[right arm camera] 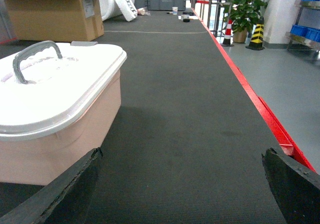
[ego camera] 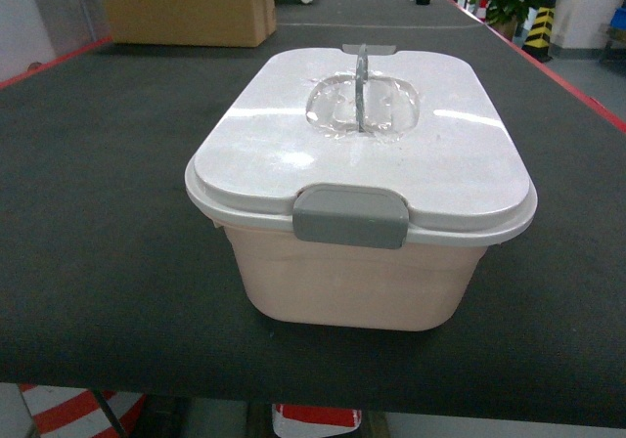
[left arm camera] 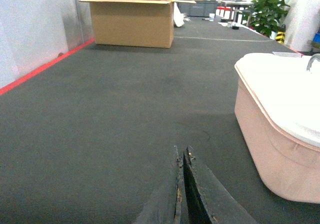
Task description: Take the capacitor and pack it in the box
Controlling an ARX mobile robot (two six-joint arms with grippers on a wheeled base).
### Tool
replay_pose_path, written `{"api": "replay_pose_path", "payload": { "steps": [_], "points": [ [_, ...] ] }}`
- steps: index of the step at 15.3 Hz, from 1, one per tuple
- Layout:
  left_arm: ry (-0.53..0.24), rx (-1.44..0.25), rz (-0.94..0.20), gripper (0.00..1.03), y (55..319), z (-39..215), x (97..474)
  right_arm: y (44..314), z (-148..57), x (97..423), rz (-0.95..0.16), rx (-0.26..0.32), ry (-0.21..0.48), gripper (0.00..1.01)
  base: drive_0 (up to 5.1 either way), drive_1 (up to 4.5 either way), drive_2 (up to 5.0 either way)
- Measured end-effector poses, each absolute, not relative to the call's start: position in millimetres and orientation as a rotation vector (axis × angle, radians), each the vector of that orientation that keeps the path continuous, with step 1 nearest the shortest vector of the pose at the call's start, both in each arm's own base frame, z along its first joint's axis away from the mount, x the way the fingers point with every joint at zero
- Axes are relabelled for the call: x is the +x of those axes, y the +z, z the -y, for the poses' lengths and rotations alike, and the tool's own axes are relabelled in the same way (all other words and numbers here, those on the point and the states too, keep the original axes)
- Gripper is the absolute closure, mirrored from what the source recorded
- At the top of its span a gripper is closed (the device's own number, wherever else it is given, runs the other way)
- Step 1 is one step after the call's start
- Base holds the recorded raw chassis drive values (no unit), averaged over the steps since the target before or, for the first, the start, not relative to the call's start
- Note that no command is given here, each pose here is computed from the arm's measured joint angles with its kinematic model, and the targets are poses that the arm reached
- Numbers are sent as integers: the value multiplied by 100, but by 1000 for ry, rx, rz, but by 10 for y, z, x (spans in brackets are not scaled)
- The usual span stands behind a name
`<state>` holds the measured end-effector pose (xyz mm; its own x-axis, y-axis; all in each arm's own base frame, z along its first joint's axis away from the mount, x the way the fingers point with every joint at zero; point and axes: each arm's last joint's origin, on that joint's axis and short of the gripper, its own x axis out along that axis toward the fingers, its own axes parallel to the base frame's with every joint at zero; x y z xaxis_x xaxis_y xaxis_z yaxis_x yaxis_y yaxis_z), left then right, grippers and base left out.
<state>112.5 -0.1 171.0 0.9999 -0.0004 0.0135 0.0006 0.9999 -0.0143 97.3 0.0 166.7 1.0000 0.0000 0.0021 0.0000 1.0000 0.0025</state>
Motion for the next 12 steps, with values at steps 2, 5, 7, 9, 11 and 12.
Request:
{"api": "replay_pose_path", "payload": {
  "steps": [2, 5, 7, 9, 11, 12],
  "points": [
    [-1, -14, 14, 101, 1709, 1, 1103, 1667, 0, 973, 2, 2, 0, 3, 0, 0, 0],
    [-1, -14, 15, 101, 1707, 1, 1077, 1667, 0, 973, 2, 2, 0, 3, 0, 0, 0],
    [-2, -14, 13, 101, 1684, 1, 974, 1667, 0, 973, 2, 2, 0, 3, 0, 0, 0],
    [0, -14, -5, 101, 1667, 0, 975, 1667, 0, 973, 2, 2, 0, 3, 0, 0, 0],
    [0, -14, -2, 87, 1670, 0, 975, 1668, 0, 973, 3, 3, 0, 3, 0, 0, 0],
    [0, -14, -1, 74, 1670, 0, 975, 1668, 0, 973, 3, 3, 0, 3, 0, 0, 0]
  ]
}}
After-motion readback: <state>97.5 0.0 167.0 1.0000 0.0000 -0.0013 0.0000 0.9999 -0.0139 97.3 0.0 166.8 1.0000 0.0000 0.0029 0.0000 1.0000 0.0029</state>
